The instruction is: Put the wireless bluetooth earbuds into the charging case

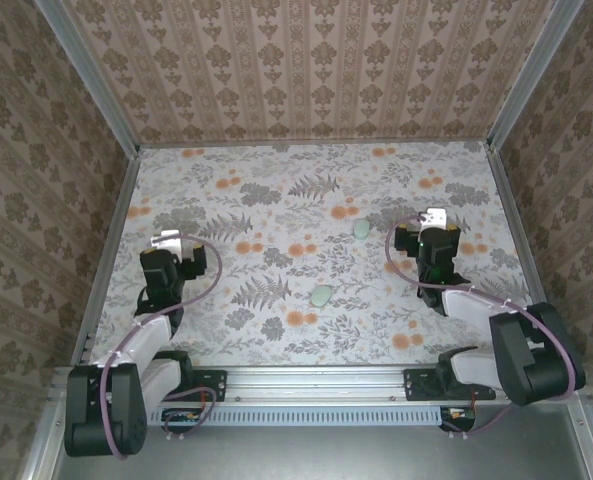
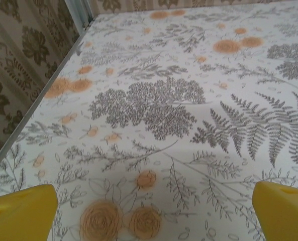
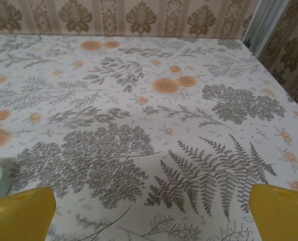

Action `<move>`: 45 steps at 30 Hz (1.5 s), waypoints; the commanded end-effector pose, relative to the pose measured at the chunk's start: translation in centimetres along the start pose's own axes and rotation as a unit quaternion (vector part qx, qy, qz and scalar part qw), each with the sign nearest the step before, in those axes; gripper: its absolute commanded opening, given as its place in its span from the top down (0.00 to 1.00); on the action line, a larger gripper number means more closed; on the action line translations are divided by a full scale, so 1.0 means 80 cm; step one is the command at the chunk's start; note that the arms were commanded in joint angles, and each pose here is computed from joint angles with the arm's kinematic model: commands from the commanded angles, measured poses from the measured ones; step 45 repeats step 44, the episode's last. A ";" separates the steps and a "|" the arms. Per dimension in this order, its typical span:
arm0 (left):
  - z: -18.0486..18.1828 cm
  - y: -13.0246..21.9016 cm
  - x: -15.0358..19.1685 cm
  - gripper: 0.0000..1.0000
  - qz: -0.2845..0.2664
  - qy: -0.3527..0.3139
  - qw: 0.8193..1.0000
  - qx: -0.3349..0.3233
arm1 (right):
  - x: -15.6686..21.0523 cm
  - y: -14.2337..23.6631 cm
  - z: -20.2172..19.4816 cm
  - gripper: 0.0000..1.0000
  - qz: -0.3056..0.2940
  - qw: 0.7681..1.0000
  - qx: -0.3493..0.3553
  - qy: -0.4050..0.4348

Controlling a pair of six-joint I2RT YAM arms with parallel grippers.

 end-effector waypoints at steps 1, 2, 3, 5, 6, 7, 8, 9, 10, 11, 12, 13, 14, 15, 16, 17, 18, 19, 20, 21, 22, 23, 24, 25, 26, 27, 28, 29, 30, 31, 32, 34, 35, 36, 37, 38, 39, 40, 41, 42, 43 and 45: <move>-0.003 -0.003 -0.013 0.00 -0.053 -0.018 0.998 0.018 | -0.010 -0.003 -0.007 0.00 -0.054 0.998 -0.001 -0.016; -0.005 -0.005 -0.013 0.00 -0.055 -0.022 0.998 0.027 | -0.010 -0.004 -0.009 0.00 -0.061 0.998 -0.003 -0.018; -0.007 -0.007 -0.013 0.00 -0.059 -0.026 0.997 0.038 | -0.008 -0.006 -0.011 0.00 -0.066 0.998 -0.002 -0.021; -0.011 -0.011 -0.014 0.00 -0.068 -0.028 0.996 0.056 | -0.004 -0.013 -0.014 0.00 -0.065 0.997 -0.005 -0.029; -0.013 -0.013 -0.015 0.00 -0.076 -0.028 0.995 0.063 | -0.002 -0.015 -0.015 0.00 -0.065 0.997 -0.009 -0.031; -0.015 -0.015 -0.015 0.00 -0.081 -0.028 0.994 0.068 | 0.006 -0.019 -0.013 0.00 -0.058 0.998 -0.015 -0.031; -0.016 -0.018 -0.015 0.00 -0.085 -0.027 0.993 0.072 | 0.010 -0.022 -0.013 0.00 -0.059 0.998 -0.017 -0.032; -0.017 -0.021 -0.016 0.00 -0.087 -0.028 0.993 0.076 | 0.014 -0.023 -0.012 0.00 -0.061 0.997 -0.017 -0.034; -0.019 -0.024 -0.017 0.00 -0.087 -0.029 0.993 0.080 | 0.017 -0.025 -0.011 0.00 -0.061 0.997 -0.017 -0.034; -0.020 -0.028 -0.019 0.00 -0.088 -0.031 0.992 0.081 | 0.019 -0.028 -0.011 0.00 -0.058 0.998 -0.015 -0.034; -0.020 -0.032 -0.019 0.00 -0.087 -0.032 0.992 0.080 | 0.022 -0.033 -0.010 0.00 -0.054 0.998 -0.011 -0.035; -0.020 -0.036 -0.021 0.00 -0.087 -0.032 0.993 0.077 | 0.020 -0.037 -0.010 0.00 -0.051 0.998 -0.005 -0.035; -0.020 -0.040 -0.023 0.00 -0.086 -0.028 0.993 0.072 | 0.018 -0.042 -0.010 0.00 -0.030 0.999 -0.001 -0.036; -0.020 -0.045 -0.022 0.00 -0.082 -0.023 0.994 0.069 | 0.014 -0.050 -0.011 0.00 -0.011 0.999 0.002 -0.036; -0.021 -0.050 -0.022 0.00 -0.080 -0.021 0.994 0.069 | 0.016 -0.048 -0.012 0.00 -0.016 0.999 0.002 -0.036; -0.022 -0.056 -0.020 0.00 -0.074 -0.023 0.994 0.070 | 0.015 -0.048 -0.013 0.00 -0.016 0.999 0.000 -0.040; -0.024 -0.062 -0.018 0.00 -0.067 -0.026 0.995 0.069 | 0.016 -0.049 -0.012 0.00 -0.015 0.999 -0.002 -0.038; -0.025 -0.067 -0.017 0.00 -0.062 -0.027 0.996 0.066 | 0.016 -0.048 -0.012 0.00 -0.018 0.999 -0.002 -0.039; -0.026 -0.073 -0.013 0.00 -0.054 -0.029 0.996 0.062 | 0.016 -0.049 -0.012 0.00 -0.015 0.999 -0.003 -0.037; -0.028 -0.078 -0.009 0.00 -0.047 -0.033 0.997 0.061 | 0.015 -0.049 -0.012 0.00 -0.017 0.999 -0.002 -0.037; -0.029 -0.084 -0.006 0.00 -0.041 -0.036 0.997 0.060 | 0.016 -0.048 -0.012 0.00 -0.015 0.999 -0.003 -0.037; -0.031 -0.089 -0.008 0.00 -0.043 -0.042 0.997 0.056 | 0.016 -0.049 -0.012 0.00 -0.015 0.999 -0.003 -0.037; -0.032 -0.092 -0.010 0.00 -0.026 -0.040 0.997 0.054 | 0.016 -0.049 -0.012 0.00 -0.015 0.999 -0.003 -0.037; -0.030 -0.095 -0.010 0.00 -0.016 -0.034 0.998 0.058 | 0.016 -0.049 -0.012 0.00 -0.015 0.999 -0.003 -0.037; -0.025 -0.098 -0.013 0.00 -0.018 -0.027 0.998 0.050 | 0.016 -0.049 -0.012 0.00 -0.016 0.999 -0.002 -0.037; -0.023 -0.098 -0.013 0.00 -0.011 -0.020 0.998 0.050 | 0.016 -0.049 -0.012 0.00 -0.015 0.999 -0.003 -0.037; -0.023 -0.099 -0.012 0.00 -0.009 -0.019 0.998 0.052 | 0.016 -0.049 -0.012 0.00 -0.015 0.999 -0.003 -0.036; -0.022 -0.099 -0.013 0.00 -0.013 -0.020 0.998 0.052 | 0.015 -0.049 -0.012 0.00 -0.016 0.999 -0.003 -0.037; -0.024 -0.098 -0.012 0.00 -0.012 -0.021 0.998 0.054 | 0.016 -0.049 -0.012 0.00 -0.015 0.999 -0.003 -0.037; -0.024 -0.098 -0.012 0.00 -0.012 -0.022 0.998 0.054 | 0.015 -0.049 -0.012 0.00 -0.016 0.999 -0.003 -0.037; -0.024 -0.098 -0.013 0.00 -0.012 -0.021 0.998 0.055 | 0.016 -0.049 -0.012 0.00 -0.015 0.999 -0.003 -0.037; -0.024 -0.098 -0.013 0.00 -0.012 -0.022 0.998 0.055 | 0.016 -0.049 -0.012 0.00 -0.015 0.999 -0.003 -0.036; -0.024 -0.098 -0.013 0.00 -0.012 -0.022 0.998 0.056 | 0.015 -0.049 -0.012 0.00 -0.016 0.999 -0.004 -0.036; -0.024 -0.098 -0.012 0.00 -0.012 -0.022 0.998 0.055 | 0.015 -0.049 -0.011 0.00 -0.015 0.999 -0.004 -0.035; -0.025 -0.098 -0.013 0.00 -0.012 -0.022 0.998 0.055 | 0.015 -0.050 -0.011 0.00 -0.014 0.999 -0.004 -0.035; -0.025 -0.098 -0.013 0.00 -0.012 -0.022 0.998 0.056 | 0.015 -0.051 -0.010 0.00 -0.013 0.999 -0.004 -0.034; -0.024 -0.098 -0.012 0.00 -0.012 -0.022 0.998 0.055 | 0.015 -0.051 -0.010 0.00 -0.012 0.999 -0.004 -0.034; -0.024 -0.098 -0.013 0.00 -0.012 -0.021 0.998 0.055 | 0.015 -0.051 -0.011 0.00 -0.012 0.999 -0.004 -0.035; -0.024 -0.098 -0.013 0.00 -0.012 -0.021 0.998 0.055 | 0.014 -0.051 -0.011 0.00 -0.013 0.999 -0.005 -0.035; -0.024 -0.098 -0.013 0.00 -0.012 -0.022 0.998 0.055 | 0.015 -0.050 -0.011 0.00 -0.013 0.999 -0.005 -0.035; -0.024 -0.098 -0.013 0.00 -0.012 -0.022 0.998 0.055 | 0.015 -0.050 -0.011 0.00 -0.014 0.999 -0.005 -0.036; -0.024 -0.098 -0.013 0.00 -0.013 -0.021 0.998 0.054 | 0.015 -0.049 -0.011 0.00 -0.014 0.999 -0.005 -0.036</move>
Point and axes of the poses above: each hand's point on the last joint's axis, 136 mm out from that joint toward the fingers, its own y axis back along the fingers, its own z axis along the line the jaws close on, x = y × z, the point moved 9 cm from there along y, back along the fingers, and after that the axes turned 7 degrees about y, right-handed, at the moved point
